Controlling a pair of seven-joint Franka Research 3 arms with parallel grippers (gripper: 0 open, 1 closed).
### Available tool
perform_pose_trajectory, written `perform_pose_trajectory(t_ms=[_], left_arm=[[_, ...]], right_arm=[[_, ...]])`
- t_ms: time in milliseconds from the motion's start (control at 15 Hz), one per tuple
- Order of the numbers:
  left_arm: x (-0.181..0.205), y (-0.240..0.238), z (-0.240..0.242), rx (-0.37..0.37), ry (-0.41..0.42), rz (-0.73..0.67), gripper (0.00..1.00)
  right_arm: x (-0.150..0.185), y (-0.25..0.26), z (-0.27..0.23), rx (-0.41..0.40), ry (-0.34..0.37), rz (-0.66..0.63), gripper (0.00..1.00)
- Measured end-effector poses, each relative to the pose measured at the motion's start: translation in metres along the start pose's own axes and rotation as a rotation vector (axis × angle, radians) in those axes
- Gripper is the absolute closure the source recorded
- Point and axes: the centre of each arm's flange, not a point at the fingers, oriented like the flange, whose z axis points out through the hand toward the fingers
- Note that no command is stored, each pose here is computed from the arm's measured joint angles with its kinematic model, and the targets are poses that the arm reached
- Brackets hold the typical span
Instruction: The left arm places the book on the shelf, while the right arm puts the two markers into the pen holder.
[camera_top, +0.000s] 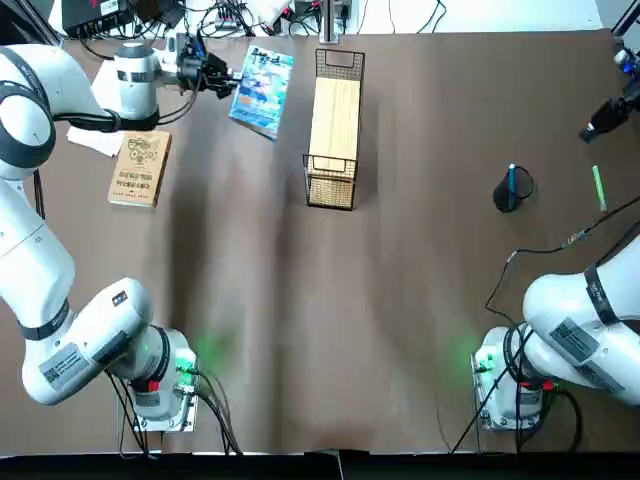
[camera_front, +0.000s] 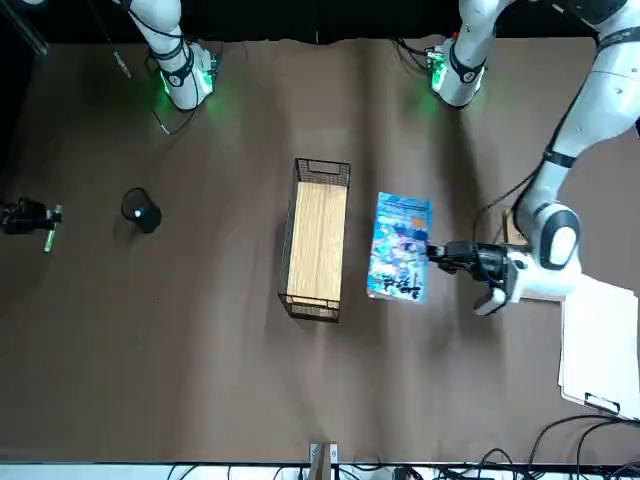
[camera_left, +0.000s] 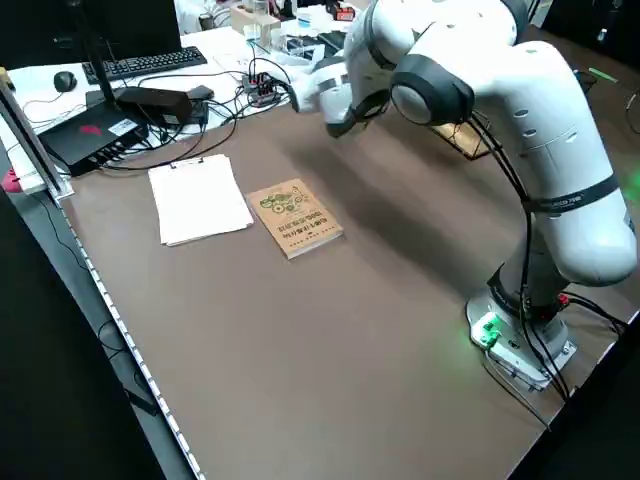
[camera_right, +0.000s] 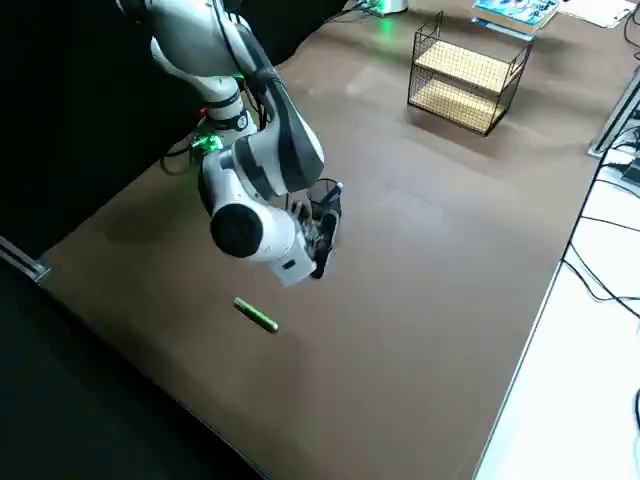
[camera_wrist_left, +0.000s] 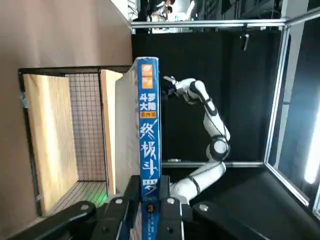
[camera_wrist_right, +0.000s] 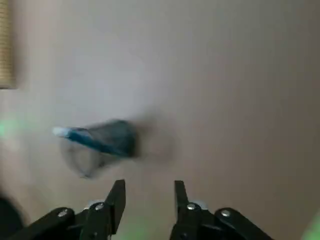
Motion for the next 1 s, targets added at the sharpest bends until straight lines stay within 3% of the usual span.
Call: perform_pose_trajectory(t_ms=[133,200,333,600,1000], left_arm=[[-0.001,0.000,0.030,0.005,0.034,-0.016,0.80],[-0.002,0.001,0.053,0.016,0.058,-0.027,0.80],[-0.001,0.001,0.070,0.025,0.073,-0.035,0.80],[0.002,0.000,0.097,0.032,0.104,-0.042,0.80],[0.000,-0.001,0.130,0.032,0.134,-0.041,0.80]], right_arm=[[-0.003,0.021,-0.011,-0.166,-0.010,0.072,0.53],[-0.007,0.037,-0.020,-0.282,0.019,0.135,0.52],[-0.018,0.060,-0.021,-0.385,0.013,0.200,0.49],[-0.011,0.093,0.024,-0.441,0.008,0.349,0.42],[-0.006,0.111,0.061,-0.476,-0.051,0.378,0.43]])
